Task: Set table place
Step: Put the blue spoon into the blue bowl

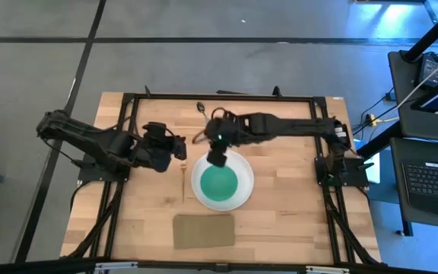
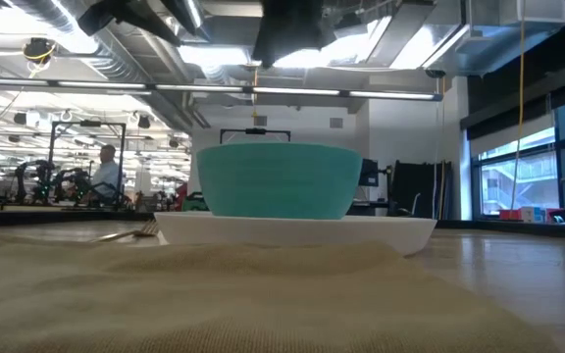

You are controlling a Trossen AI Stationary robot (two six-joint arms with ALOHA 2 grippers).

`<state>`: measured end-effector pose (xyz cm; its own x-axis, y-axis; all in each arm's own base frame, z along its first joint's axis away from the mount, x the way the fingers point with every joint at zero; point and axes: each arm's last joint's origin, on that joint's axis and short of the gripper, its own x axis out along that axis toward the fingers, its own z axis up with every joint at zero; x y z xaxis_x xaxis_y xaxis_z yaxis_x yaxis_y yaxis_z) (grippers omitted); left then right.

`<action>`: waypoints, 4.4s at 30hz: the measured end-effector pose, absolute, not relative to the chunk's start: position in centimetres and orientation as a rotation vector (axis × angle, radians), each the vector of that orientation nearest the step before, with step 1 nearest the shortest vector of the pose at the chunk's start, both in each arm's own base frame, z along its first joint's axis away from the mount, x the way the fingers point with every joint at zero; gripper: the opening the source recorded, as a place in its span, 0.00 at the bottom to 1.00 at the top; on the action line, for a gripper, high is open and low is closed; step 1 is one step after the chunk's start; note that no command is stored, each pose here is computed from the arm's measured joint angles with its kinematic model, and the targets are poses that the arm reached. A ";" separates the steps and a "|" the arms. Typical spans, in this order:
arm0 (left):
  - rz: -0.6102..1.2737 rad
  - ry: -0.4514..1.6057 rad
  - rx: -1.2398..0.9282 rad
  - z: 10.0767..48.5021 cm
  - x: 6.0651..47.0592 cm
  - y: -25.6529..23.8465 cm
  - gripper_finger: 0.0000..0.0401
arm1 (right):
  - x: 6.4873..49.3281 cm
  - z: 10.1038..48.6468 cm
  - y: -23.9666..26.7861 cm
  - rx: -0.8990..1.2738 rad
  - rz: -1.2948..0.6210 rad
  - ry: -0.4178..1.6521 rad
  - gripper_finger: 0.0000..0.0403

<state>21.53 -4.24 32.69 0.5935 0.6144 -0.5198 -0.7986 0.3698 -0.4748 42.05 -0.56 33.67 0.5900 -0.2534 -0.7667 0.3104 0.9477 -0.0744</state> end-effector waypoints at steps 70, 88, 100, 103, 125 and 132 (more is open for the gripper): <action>0.948 0.279 -0.683 33.9 20.3 -1.9 0.28 | 46.2 16.1 -19.5 0.692 -0.607 0.773 0.24; 0.946 0.285 -0.681 33.9 20.3 -1.9 0.28 | 45.2 19.4 -21.5 0.539 -0.495 0.922 0.27; 0.979 0.271 -0.686 33.9 20.4 -1.2 0.28 | 44.6 19.2 -22.6 0.495 -0.447 0.932 0.29; 0.986 0.260 -0.695 33.9 20.4 -1.0 0.28 | 44.7 18.9 -22.6 0.491 -0.433 0.933 0.29; 1.078 0.291 -0.711 33.0 20.6 -0.1 0.28 | 43.3 20.6 -22.4 0.771 -0.180 0.975 0.29; 1.171 0.478 -0.761 30.2 23.0 2.2 0.28 | 40.7 27.8 -20.3 0.737 -0.059 0.915 0.29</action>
